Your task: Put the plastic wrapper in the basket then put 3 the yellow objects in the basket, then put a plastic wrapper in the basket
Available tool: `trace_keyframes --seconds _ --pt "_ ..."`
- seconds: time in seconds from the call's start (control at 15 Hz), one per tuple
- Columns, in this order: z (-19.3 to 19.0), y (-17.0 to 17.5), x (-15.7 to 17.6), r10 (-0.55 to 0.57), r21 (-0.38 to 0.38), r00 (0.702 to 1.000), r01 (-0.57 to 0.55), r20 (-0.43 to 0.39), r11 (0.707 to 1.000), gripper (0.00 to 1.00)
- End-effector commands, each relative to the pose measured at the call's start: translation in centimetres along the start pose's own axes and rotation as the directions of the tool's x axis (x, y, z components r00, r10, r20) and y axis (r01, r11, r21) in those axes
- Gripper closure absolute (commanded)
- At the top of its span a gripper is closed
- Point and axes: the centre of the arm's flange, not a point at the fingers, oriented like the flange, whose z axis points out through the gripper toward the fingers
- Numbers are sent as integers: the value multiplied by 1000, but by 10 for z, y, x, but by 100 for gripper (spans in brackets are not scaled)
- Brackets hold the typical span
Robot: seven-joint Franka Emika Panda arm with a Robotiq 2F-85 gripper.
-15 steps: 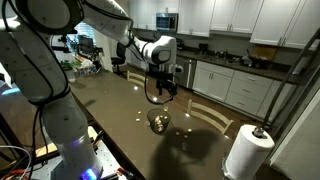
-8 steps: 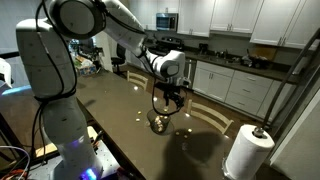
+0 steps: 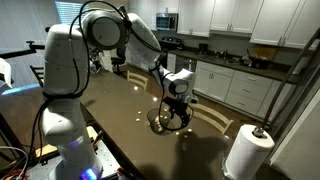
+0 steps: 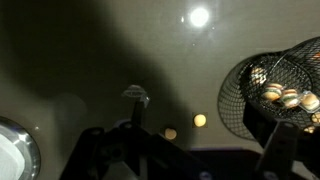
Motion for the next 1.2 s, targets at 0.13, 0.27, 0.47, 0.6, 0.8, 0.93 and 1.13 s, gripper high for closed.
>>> trace_keyframes --seconds 0.13,0.27,0.47,0.6,0.8,0.93,1.13 --pt "46 24 31 -21 55 999 22 -26 998 0" --pt "60 29 36 -21 61 999 24 -39 998 0" --pt "80 35 42 -18 51 999 20 -42 998 0" --pt "93 37 46 -12 47 999 14 -31 999 0" --pt "112 40 49 -8 49 1000 9 -10 999 0" --pt "123 42 51 -5 48 1000 4 4 999 0" --pt "139 47 52 8 32 1000 -9 20 999 0"
